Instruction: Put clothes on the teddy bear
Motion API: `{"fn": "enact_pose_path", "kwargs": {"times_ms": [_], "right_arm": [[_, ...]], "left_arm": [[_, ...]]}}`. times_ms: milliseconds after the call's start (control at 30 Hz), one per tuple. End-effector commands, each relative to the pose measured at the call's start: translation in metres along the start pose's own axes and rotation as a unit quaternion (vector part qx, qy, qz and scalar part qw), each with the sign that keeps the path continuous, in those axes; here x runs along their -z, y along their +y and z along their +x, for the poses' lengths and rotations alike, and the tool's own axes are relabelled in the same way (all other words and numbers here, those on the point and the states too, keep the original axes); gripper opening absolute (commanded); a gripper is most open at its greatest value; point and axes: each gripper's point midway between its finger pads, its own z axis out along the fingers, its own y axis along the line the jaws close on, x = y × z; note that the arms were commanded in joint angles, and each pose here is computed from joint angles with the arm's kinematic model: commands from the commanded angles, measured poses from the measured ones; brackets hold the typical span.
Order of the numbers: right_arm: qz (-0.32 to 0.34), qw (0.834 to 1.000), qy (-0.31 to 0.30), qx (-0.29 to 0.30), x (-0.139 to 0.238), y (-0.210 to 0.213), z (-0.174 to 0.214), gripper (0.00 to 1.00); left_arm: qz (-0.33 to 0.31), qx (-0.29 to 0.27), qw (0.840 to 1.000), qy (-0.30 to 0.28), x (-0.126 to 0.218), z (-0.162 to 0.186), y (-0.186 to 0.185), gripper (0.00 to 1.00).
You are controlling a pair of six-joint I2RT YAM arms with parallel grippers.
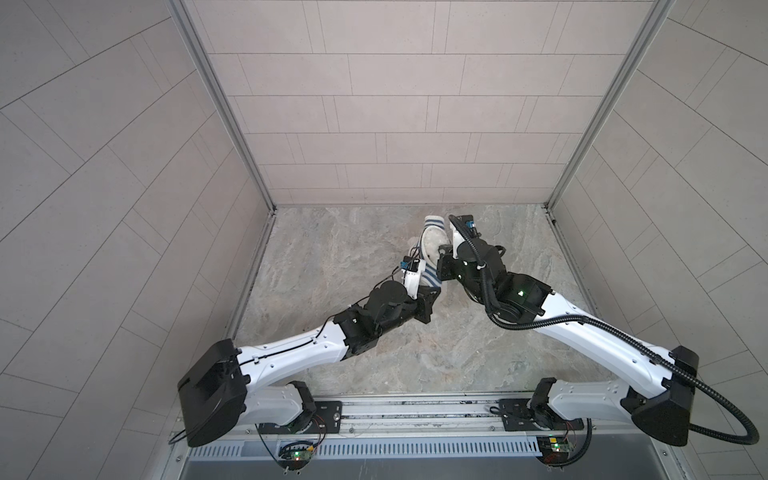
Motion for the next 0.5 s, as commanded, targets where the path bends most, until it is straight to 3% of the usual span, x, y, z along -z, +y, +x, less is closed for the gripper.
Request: {"fn": "enact_pose_path", "kwargs": {"times_ms": [0, 333, 467], "right_arm": [[-0.008, 0.995, -0.071, -0.063, 0.016, 0.002, -0.038, 0.00], [-0.032, 0.992, -0.078, -0.098, 0.027, 0.004, -0.040, 0.00], [-0.068, 0.993, -0.064, -0.072, 0.027, 0.018, -0.038, 0.00]], "left_arm": [[0.023, 0.002, 0.999, 0.032, -0.011, 0.032, -0.009, 0.00], [0.031, 0.035, 0.998, 0.036, -0.032, 0.064, 0.001, 0.00], [0.051, 0.042, 0.998, 0.016, -0.027, 0.059, -0.004, 0.00]]}}
